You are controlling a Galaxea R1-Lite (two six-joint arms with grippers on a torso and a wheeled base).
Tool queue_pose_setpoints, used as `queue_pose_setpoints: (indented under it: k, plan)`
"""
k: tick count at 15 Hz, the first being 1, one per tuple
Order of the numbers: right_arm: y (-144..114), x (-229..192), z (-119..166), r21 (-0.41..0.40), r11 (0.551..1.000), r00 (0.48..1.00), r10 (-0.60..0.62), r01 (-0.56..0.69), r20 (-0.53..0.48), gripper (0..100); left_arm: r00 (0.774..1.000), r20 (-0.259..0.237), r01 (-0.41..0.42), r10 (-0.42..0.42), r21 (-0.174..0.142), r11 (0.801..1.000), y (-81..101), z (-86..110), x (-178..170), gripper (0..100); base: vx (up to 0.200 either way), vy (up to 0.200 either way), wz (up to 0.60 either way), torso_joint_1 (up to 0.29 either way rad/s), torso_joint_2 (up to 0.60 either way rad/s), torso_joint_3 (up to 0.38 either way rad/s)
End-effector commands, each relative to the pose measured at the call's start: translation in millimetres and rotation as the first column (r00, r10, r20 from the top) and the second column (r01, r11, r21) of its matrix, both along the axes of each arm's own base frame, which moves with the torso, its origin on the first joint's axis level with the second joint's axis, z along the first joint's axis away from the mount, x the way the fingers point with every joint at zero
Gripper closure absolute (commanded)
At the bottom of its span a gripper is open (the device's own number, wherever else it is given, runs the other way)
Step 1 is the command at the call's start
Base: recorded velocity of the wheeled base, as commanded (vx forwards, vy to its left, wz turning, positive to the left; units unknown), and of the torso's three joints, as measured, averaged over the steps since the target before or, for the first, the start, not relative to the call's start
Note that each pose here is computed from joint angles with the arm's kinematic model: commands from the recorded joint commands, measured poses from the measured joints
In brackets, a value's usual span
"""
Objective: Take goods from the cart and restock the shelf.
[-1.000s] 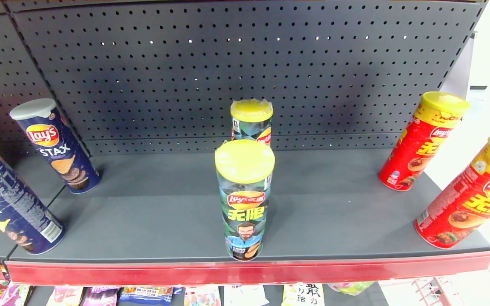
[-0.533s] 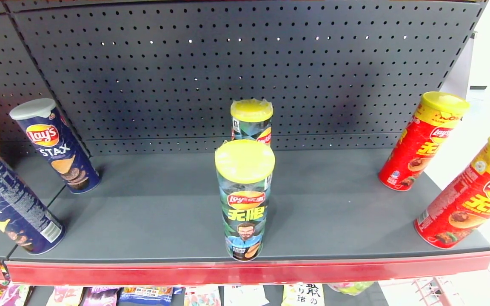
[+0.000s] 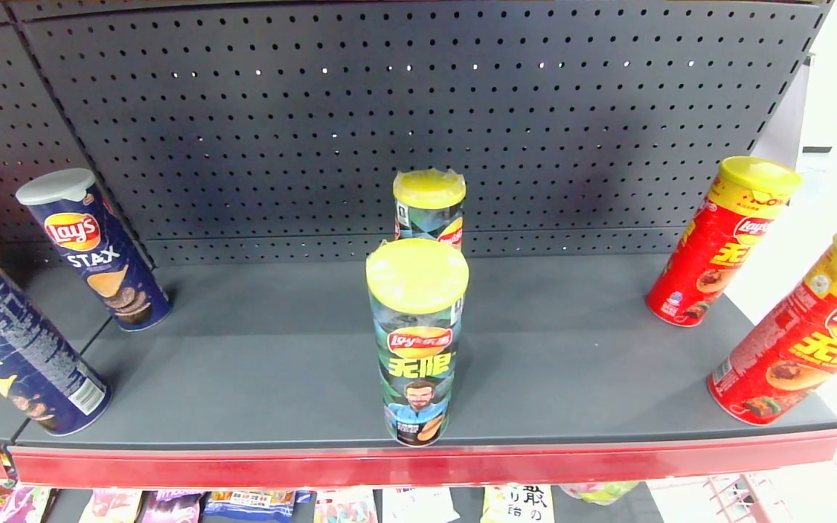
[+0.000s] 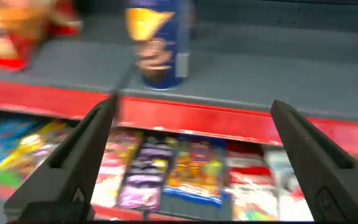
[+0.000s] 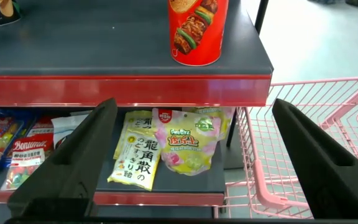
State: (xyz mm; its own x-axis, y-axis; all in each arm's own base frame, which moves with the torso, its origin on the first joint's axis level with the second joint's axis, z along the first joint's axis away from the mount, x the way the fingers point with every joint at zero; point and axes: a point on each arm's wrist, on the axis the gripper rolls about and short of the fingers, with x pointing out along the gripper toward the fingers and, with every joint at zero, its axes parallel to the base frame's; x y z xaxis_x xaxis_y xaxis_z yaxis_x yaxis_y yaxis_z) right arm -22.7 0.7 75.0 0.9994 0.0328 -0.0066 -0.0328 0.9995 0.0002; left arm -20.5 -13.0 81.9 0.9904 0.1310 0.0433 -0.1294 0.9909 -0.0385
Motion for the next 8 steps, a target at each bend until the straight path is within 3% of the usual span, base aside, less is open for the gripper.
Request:
queue_pose_setpoints:
  k: [1,5,6,8]
  plan:
    - [0.0,0.0,0.0,-0.002,1.0,1.0,0.001,-0.001,0.001,0,0.996,0.002,0.087,-0.087,0.004,0.996,-0.1,0.0,-0.9,0,0.0,0.0,0.0,0.0,0.0,0.0]
    - [0.0,0.0,-0.2,-0.003,1.0,1.0,0.001,-0.001,-0.001,0,0.997,0.004,0.081,-0.081,-0.007,0.997,0.1,0.0,-0.9,0,0.0,0.0,0.0,0.0,0.0,0.0]
    - [0.0,0.0,0.0,0.0,1.0,1.0,-0.001,0.001,0.0,0,0.997,-0.004,0.078,-0.078,0.039,0.996,0.1,-0.4,-0.8,0,0.0,0.0,0.0,0.0,0.0,0.0]
    - [0.0,0.0,0.0,0.0,1.0,1.0,-0.001,0.001,0.0,0,0.997,-0.01,0.077,-0.077,0.061,0.995,0.1,-0.2,-1.0,0,0.0,0.0,0.0,0.0,0.0,0.0]
